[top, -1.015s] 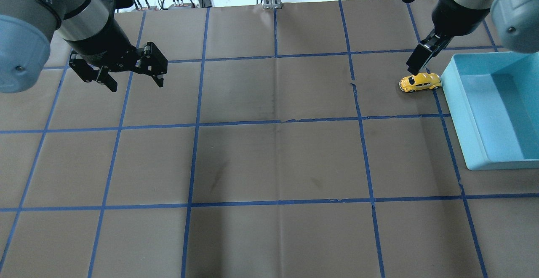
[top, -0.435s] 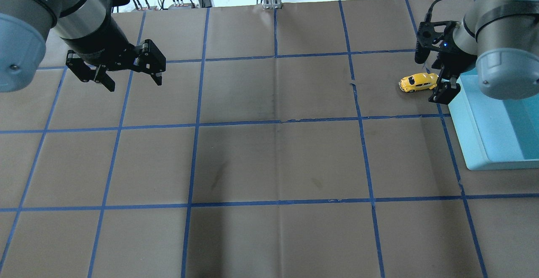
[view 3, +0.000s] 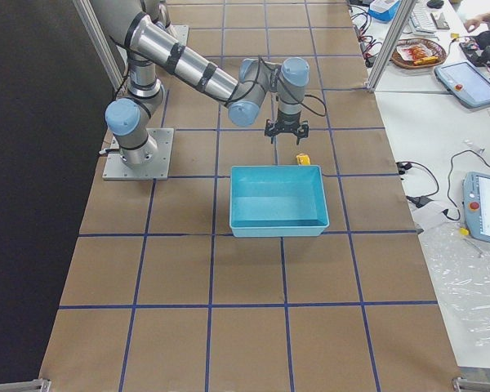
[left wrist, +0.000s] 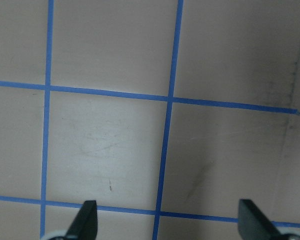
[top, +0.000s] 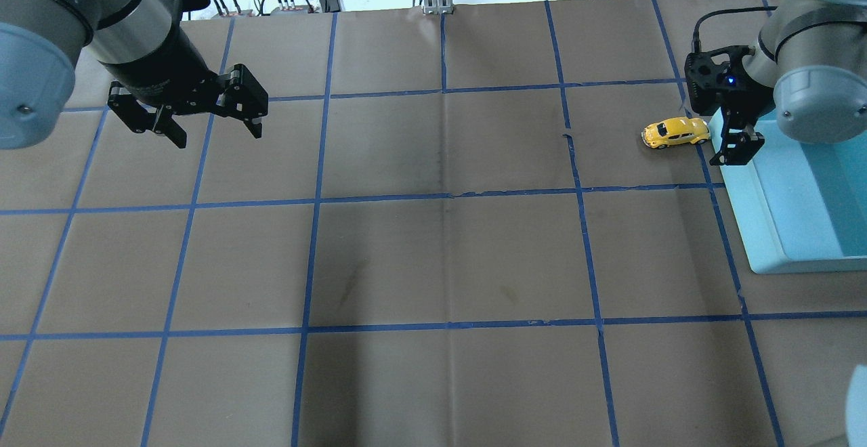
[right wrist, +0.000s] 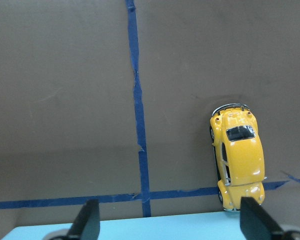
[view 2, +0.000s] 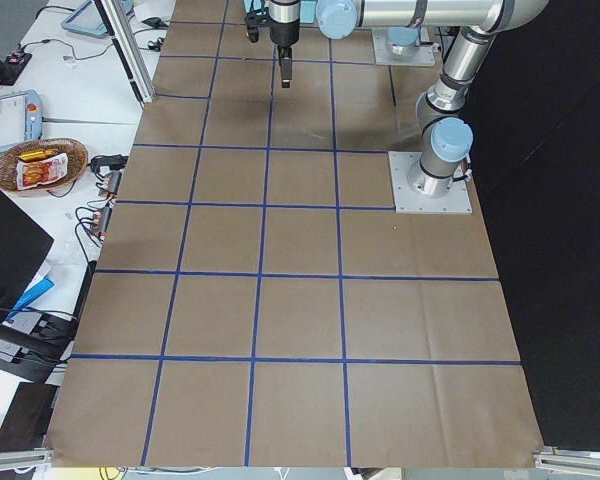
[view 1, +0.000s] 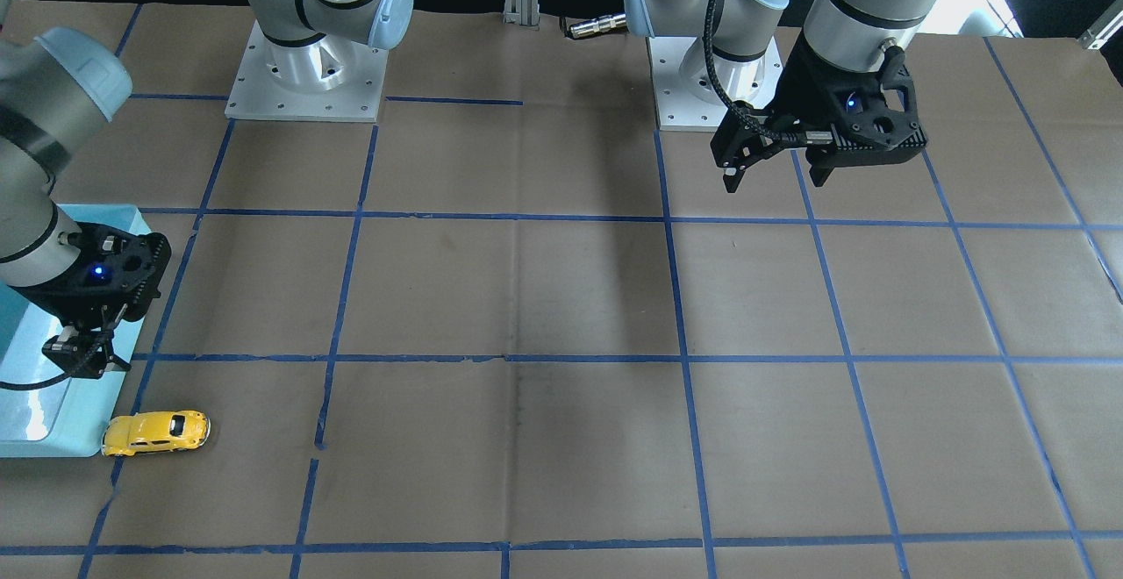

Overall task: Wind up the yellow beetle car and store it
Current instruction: 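Move the right gripper down over the rolled car, then close the right gripper on the yellow car and lift it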

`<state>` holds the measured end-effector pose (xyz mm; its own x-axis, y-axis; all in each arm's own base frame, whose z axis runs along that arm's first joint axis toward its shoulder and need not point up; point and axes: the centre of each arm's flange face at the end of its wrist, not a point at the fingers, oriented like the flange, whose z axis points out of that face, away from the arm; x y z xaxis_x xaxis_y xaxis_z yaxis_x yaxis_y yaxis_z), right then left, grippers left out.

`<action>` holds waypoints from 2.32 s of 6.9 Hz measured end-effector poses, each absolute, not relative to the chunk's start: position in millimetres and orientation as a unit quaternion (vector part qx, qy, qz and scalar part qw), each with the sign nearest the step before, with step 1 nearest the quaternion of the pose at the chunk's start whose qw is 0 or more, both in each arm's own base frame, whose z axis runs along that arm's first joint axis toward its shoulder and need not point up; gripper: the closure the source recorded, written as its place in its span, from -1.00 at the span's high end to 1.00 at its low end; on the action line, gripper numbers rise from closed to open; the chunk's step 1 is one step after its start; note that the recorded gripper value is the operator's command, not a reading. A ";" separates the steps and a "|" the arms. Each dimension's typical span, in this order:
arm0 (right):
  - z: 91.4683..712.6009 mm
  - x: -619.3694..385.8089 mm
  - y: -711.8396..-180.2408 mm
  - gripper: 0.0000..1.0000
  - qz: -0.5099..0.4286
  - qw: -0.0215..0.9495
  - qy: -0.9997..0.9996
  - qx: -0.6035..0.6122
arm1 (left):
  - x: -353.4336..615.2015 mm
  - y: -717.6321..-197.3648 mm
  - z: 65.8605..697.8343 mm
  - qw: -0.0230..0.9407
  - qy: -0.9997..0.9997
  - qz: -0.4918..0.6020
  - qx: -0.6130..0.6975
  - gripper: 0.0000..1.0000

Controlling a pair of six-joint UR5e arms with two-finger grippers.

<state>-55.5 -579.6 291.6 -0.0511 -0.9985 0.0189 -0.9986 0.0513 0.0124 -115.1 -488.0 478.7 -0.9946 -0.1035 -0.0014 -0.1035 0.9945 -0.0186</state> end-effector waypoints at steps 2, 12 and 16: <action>272.4 -67.4 -619.4 0.97 0.003 -0.016 -0.716 0.698 | -114.6 -491.3 474.6 0.001 0.999 -0.008 -0.052 1.00; 197.7 -73.3 -646.2 0.91 0.013 -0.019 -0.705 0.709 | -113.7 -492.4 468.6 0.000 0.999 -0.004 -0.047 1.00; 182.2 -73.4 -651.8 0.54 0.026 -0.011 -0.703 0.710 | -113.6 -494.6 467.7 0.000 0.999 -0.003 -0.047 1.00</action>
<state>-73.4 -651.8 182.2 0.0091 -0.9997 0.0222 -0.9986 -0.0102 -0.0520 -113.6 -494.6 467.7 -0.9956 -0.0934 -0.0002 -0.0934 0.9956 -0.0063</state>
